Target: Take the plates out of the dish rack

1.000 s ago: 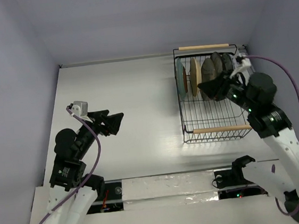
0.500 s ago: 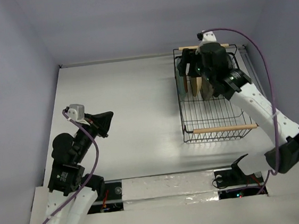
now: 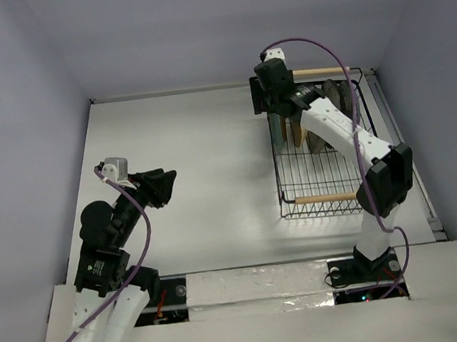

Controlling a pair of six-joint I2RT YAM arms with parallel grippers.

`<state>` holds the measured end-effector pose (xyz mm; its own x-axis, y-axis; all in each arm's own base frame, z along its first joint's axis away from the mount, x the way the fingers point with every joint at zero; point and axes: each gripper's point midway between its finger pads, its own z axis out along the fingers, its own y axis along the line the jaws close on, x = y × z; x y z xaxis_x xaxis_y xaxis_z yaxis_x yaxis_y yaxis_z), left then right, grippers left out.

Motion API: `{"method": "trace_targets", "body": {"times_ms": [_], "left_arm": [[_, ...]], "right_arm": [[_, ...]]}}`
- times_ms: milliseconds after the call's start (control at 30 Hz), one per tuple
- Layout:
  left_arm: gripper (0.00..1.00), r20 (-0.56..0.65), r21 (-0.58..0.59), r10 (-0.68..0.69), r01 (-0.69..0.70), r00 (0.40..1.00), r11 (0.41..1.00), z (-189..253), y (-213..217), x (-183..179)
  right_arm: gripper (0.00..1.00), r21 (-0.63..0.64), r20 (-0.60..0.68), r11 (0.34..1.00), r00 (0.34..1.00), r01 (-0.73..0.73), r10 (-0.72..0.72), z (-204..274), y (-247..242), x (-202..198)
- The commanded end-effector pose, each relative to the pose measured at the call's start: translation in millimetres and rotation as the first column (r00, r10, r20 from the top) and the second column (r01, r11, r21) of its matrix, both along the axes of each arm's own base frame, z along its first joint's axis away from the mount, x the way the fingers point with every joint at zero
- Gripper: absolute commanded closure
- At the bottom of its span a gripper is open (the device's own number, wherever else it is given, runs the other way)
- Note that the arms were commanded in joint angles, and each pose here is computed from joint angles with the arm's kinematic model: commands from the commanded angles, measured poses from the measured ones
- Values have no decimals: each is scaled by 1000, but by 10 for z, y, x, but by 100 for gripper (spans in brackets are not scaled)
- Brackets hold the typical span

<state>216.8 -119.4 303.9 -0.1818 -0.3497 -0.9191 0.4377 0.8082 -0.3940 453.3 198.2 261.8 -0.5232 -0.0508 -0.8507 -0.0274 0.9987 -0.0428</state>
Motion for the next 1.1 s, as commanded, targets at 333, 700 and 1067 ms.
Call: {"method": "trace_targets", "body": {"times_ms": [333, 700, 1067], "left_arm": [[57, 68, -17, -9, 10, 998, 1000, 229, 2, -37], [56, 71, -20, -6, 7, 997, 1000, 239, 10, -47], [56, 74, -21, -1, 2, 997, 1000, 243, 17, -44]], "right_arm": [[52, -217, 31, 955, 980, 201, -199, -75, -411, 129], [56, -288, -19, 938, 978, 192, -206, -297, -445, 127], [100, -303, 55, 931, 979, 205, -198, 67, -516, 144]]}}
